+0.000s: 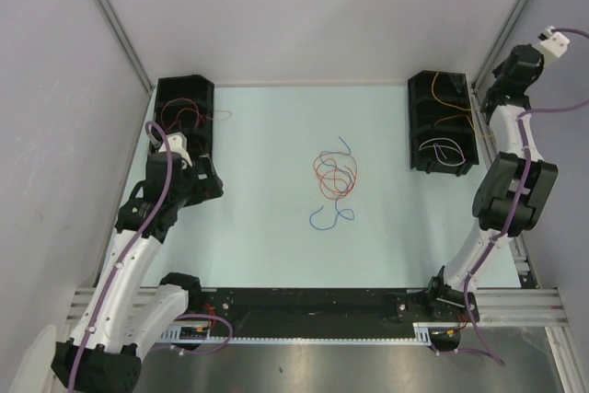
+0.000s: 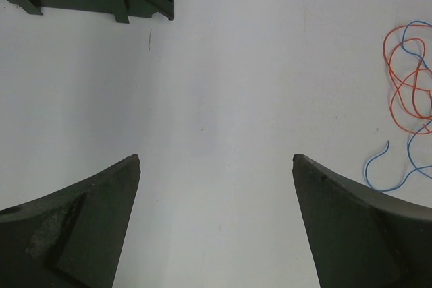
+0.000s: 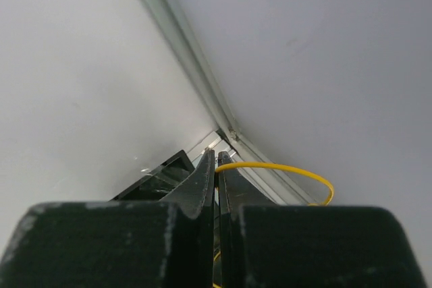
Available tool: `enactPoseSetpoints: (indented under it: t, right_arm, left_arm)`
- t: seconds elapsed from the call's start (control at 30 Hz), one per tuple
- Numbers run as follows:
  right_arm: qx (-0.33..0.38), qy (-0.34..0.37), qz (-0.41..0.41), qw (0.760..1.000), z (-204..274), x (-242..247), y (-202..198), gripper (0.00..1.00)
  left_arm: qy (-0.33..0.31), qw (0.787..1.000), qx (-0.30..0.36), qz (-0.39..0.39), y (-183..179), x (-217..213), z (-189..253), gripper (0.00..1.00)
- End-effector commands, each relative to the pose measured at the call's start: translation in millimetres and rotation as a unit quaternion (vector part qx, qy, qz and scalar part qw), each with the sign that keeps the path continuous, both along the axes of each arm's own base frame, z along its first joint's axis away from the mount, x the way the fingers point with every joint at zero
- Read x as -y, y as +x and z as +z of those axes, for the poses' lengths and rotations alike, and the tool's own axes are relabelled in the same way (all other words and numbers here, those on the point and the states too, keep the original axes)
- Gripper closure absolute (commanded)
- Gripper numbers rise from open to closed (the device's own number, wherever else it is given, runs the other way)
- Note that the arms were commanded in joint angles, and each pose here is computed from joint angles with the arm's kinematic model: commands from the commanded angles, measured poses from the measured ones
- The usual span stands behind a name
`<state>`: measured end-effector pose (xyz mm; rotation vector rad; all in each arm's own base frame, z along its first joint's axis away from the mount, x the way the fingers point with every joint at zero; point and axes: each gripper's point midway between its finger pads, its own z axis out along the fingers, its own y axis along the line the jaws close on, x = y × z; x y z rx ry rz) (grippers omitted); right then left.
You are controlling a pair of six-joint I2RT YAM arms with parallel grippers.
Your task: Untangle the cables
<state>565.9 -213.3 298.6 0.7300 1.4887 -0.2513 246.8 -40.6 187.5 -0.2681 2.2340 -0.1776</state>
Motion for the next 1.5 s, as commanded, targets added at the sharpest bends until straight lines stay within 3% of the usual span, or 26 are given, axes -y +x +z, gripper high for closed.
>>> enactPoseSetpoints:
  t: [0.0,0.27,0.83,1.07,1.47]
  right_arm:
    - [0.150,-0.011,0.046,0.988,95.8,-7.1,-30.3,1.00]
    - [0.191,-0.036,0.099,0.976,149.7,-32.5,-53.0,1.00]
    - [0.116,-0.076,0.083,0.987,107.9,-40.2,-7.3,1.00]
    - [0.112,-0.061,0.079,0.989,100.2,-36.2,8.1,1.00]
    - [0.156,-0.063,0.103,0.980,149.9,-46.4,16.6,1.00]
  left_arm:
    - [0.000,1.000,0.007,0.007,2.9,-3.7,3.6,0.00]
    - [0.000,1.000,0.007,0.008,2.3,-4.7,3.4,0.00]
    - [-0.001,1.000,0.013,0.011,1.9,-5.5,6.2,0.00]
    - [-0.001,1.000,0.007,0.009,2.6,-4.4,3.7,0.00]
    - [0.000,1.000,0.003,0.011,3.5,-5.4,1.6,0.00]
